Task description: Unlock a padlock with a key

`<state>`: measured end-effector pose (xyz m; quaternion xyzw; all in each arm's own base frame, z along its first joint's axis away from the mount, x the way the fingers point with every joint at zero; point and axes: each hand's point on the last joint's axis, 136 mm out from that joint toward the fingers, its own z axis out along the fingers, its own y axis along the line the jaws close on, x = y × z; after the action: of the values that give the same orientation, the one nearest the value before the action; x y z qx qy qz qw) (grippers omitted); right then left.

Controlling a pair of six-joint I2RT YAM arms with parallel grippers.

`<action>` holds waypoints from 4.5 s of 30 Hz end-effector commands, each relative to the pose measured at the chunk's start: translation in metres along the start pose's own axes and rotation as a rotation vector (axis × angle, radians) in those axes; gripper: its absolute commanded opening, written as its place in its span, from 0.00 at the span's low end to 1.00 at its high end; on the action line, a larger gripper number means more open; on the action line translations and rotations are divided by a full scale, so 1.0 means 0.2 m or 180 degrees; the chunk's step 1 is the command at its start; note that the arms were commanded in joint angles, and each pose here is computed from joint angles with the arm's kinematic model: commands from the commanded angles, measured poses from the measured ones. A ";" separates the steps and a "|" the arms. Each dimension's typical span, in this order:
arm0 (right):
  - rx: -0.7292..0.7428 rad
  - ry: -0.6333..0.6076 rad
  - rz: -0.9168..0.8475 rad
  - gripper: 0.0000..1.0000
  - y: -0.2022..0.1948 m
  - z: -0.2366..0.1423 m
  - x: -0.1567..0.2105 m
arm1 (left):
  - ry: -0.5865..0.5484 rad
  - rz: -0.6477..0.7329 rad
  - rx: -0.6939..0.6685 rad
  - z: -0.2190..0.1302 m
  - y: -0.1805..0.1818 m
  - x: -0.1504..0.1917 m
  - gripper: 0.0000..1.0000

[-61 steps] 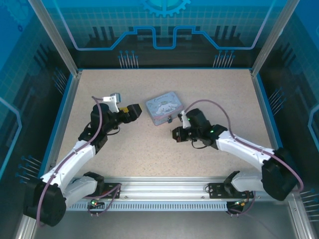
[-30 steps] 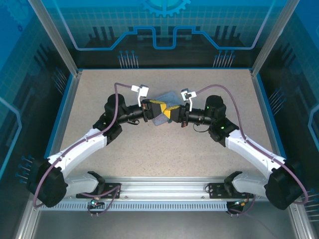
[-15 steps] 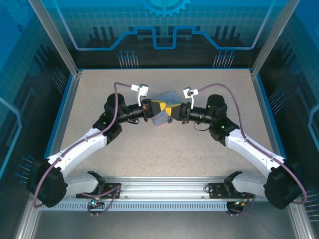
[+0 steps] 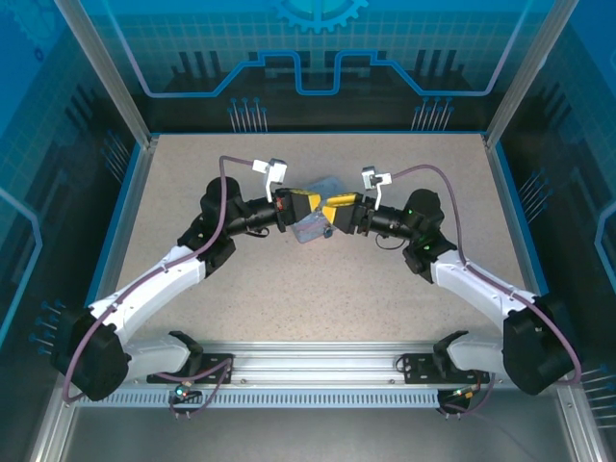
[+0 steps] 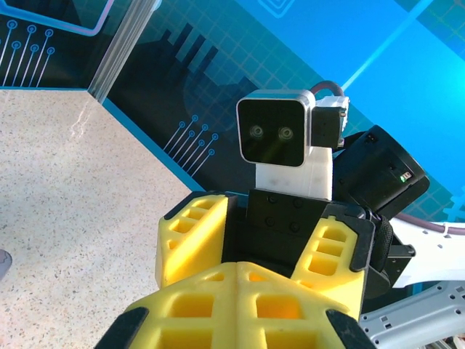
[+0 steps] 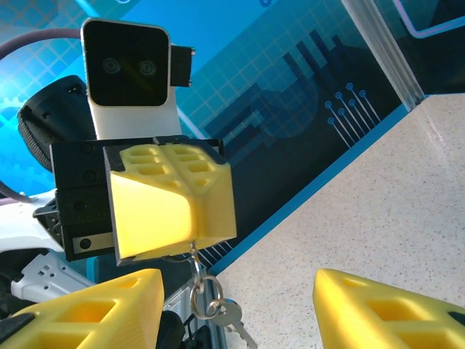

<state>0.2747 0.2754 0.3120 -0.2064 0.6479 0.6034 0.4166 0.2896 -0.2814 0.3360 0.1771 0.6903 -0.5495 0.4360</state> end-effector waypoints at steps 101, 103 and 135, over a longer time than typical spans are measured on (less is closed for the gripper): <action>0.2153 0.0402 0.0533 0.03 -0.57 -0.60 0.44 | 0.0424 -0.0781 -0.1951 0.20 1.22 0.75 0.87; 0.2115 0.0396 0.0542 0.03 -0.58 -0.58 0.43 | 0.0431 -0.0753 -0.1942 0.23 1.21 0.77 0.87; 0.2122 0.0688 0.1293 0.01 -1.31 0.13 0.19 | 0.0332 -0.1171 -0.2154 0.20 1.29 0.85 0.88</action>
<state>0.4547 0.2637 0.1338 -0.0039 0.8610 0.4307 0.2704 0.3985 -0.2789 0.0536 -0.0635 0.8685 -0.3611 0.3335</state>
